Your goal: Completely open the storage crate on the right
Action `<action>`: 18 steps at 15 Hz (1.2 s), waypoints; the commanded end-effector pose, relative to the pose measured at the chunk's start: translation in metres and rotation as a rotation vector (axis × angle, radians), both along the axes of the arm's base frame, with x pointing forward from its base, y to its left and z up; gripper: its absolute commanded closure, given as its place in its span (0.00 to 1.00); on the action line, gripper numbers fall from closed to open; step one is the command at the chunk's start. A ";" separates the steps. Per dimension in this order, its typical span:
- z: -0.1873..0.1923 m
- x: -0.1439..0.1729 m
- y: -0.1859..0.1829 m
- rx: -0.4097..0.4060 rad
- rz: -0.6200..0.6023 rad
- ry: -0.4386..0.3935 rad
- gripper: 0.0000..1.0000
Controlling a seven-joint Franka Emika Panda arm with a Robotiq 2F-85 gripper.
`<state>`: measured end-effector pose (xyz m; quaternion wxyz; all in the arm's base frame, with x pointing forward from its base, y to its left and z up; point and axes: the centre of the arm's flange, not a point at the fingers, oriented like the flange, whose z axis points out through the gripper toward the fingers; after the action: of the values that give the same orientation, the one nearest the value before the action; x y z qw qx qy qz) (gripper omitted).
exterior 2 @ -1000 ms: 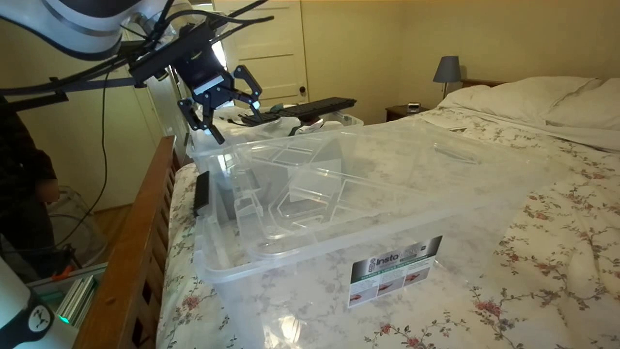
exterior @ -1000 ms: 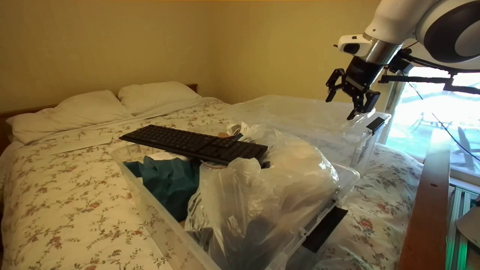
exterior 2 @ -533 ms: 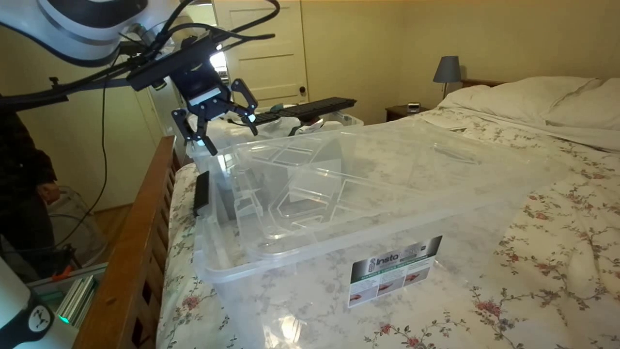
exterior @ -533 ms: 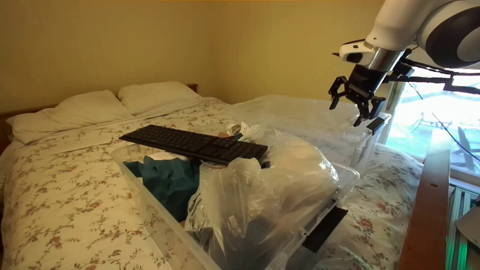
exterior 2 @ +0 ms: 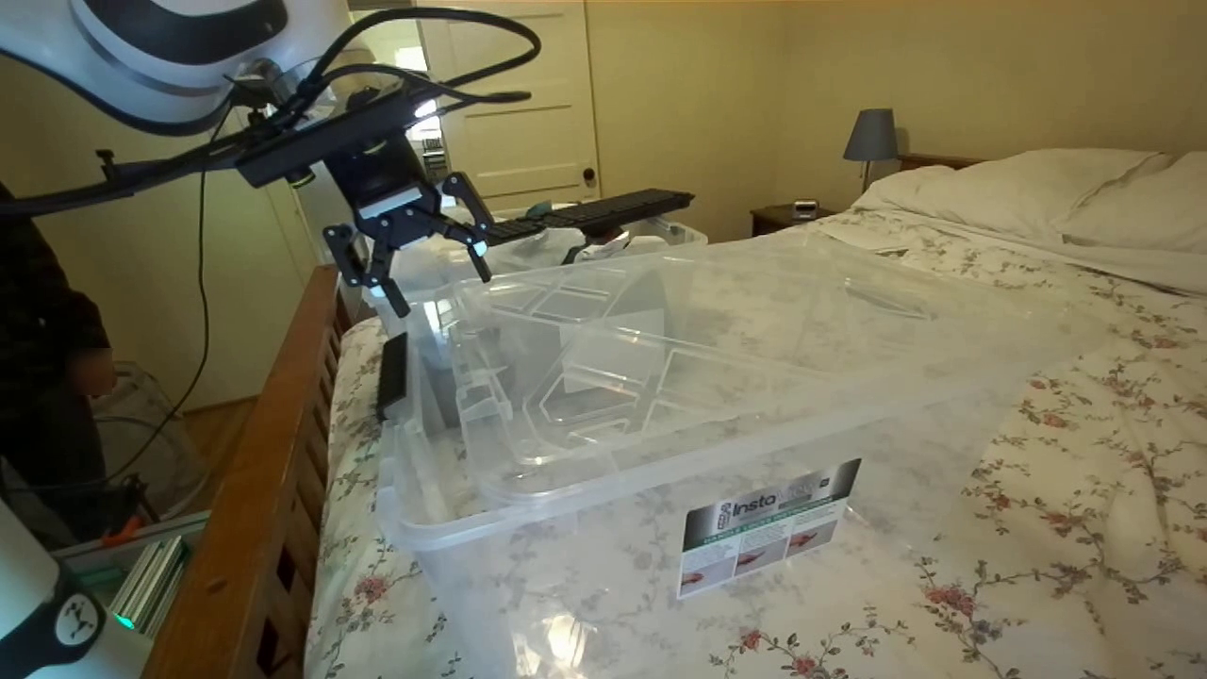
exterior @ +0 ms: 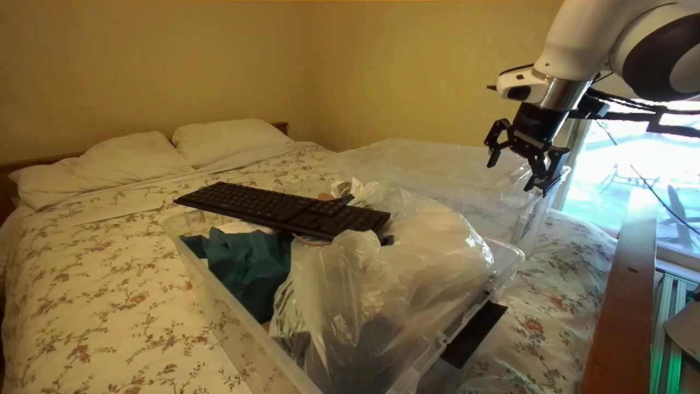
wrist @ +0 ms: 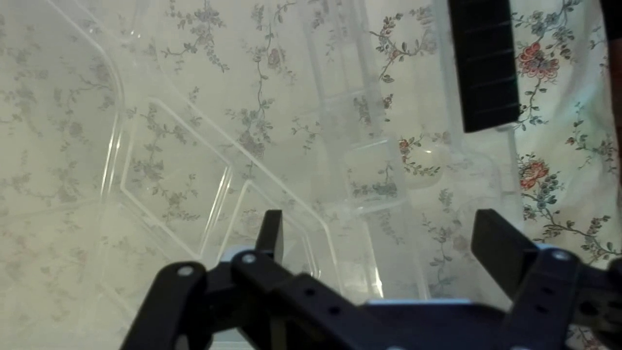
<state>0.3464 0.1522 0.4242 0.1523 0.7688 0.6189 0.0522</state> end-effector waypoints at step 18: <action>-0.058 0.011 0.031 0.106 -0.099 -0.322 0.00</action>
<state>0.3555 0.1902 0.3913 0.1696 0.7843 0.5581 0.2111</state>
